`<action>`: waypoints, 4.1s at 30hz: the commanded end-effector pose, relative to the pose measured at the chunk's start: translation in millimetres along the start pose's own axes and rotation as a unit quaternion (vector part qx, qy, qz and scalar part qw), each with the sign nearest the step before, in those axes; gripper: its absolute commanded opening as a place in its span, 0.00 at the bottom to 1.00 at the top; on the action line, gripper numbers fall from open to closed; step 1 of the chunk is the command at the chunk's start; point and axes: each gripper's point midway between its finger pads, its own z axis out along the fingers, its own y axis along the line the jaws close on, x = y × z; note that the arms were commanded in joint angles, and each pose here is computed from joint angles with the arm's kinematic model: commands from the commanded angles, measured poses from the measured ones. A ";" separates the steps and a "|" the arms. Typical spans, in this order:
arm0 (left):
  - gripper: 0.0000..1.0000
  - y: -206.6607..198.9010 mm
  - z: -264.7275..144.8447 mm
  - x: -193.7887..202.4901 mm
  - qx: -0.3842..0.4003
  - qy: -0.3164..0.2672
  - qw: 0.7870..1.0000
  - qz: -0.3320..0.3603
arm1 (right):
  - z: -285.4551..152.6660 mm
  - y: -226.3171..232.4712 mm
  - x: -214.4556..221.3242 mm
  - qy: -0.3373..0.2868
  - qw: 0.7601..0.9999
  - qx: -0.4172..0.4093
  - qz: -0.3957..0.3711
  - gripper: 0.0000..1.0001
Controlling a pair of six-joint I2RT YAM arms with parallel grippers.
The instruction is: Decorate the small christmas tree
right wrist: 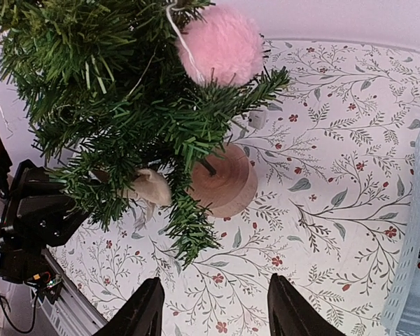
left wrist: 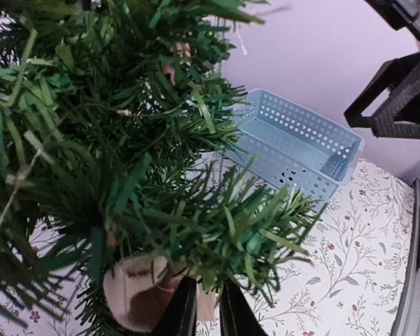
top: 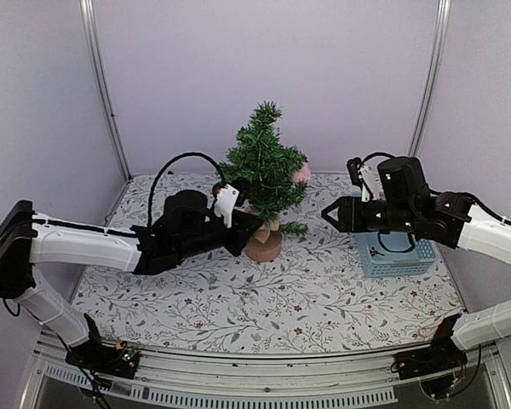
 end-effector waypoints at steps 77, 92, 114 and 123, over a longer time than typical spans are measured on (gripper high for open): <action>0.64 13.1 -55.0 -32.2 -0.027 -0.025 0.999 0.022 | 60.4 -264.8 85.0 0.295 0.930 0.208 0.069 0.34; 0.64 14.4 -55.6 -37.4 -0.032 -0.028 0.999 0.028 | 75.8 -284.9 96.9 0.315 0.921 0.219 0.060 0.12; 0.65 -23.1 -71.5 -89.1 0.061 -0.089 0.992 0.071 | 0.5 -177.5 -22.9 0.130 0.986 0.098 0.039 0.00; 0.63 -75.0 -90.3 -111.7 0.165 -0.122 0.971 0.124 | -28.8 -24.4 -74.1 0.016 0.991 -0.112 -0.070 0.00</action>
